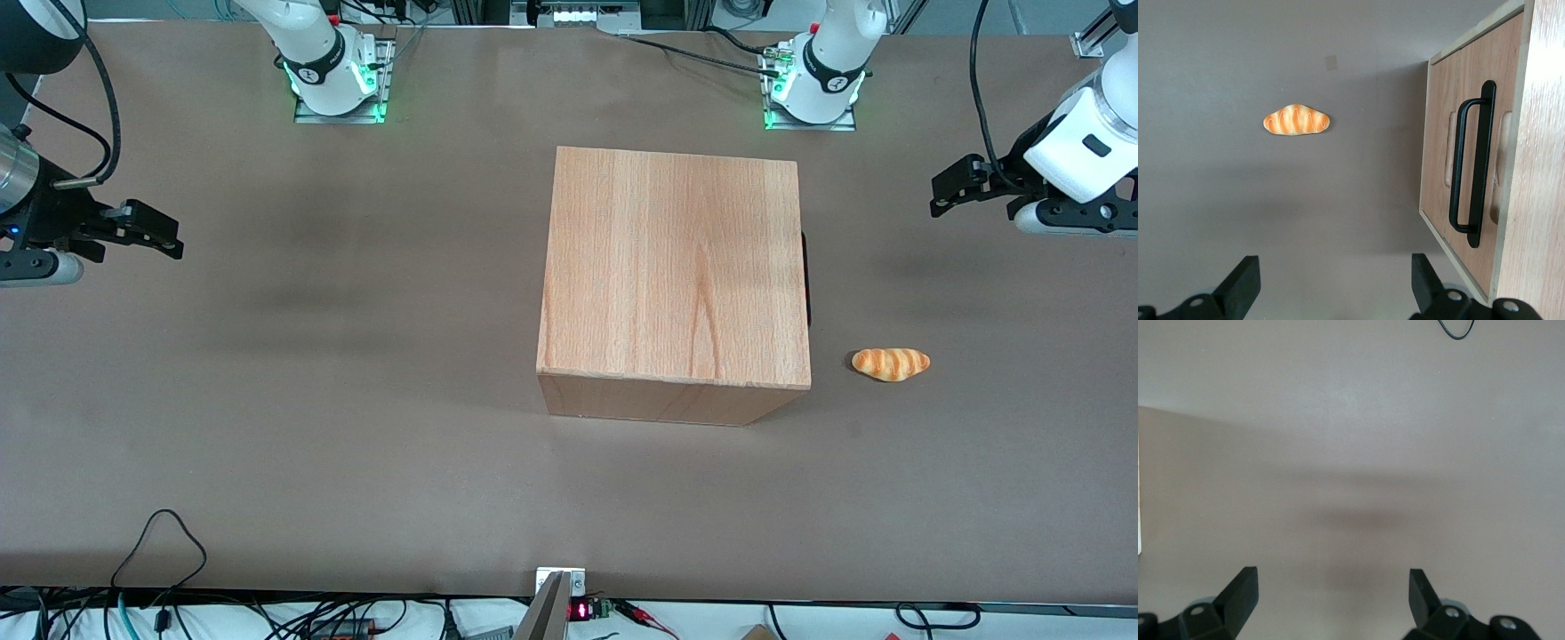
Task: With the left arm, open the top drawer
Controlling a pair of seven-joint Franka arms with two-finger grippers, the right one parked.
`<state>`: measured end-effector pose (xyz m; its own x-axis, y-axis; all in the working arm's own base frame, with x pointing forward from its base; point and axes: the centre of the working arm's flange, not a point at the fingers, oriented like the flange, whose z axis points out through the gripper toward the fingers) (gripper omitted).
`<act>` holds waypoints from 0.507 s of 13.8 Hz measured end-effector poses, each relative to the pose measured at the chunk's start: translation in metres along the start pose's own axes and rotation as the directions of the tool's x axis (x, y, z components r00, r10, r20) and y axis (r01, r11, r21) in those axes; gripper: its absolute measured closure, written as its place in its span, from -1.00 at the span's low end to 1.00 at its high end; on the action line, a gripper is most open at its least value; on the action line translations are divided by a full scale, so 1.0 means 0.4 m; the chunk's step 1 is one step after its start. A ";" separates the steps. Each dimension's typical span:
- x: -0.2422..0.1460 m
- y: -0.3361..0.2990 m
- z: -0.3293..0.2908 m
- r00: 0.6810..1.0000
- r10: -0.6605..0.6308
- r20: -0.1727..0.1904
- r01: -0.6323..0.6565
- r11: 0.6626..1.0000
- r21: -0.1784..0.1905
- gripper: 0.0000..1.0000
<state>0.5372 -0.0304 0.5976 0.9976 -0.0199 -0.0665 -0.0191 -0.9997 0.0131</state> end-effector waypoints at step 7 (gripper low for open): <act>-0.001 0.020 0.003 1.000 0.011 0.003 -0.011 1.000 0.001 -1.00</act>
<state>0.5367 -0.0384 0.5967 0.9971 -0.0314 -0.0697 -0.0306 -0.9995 0.0125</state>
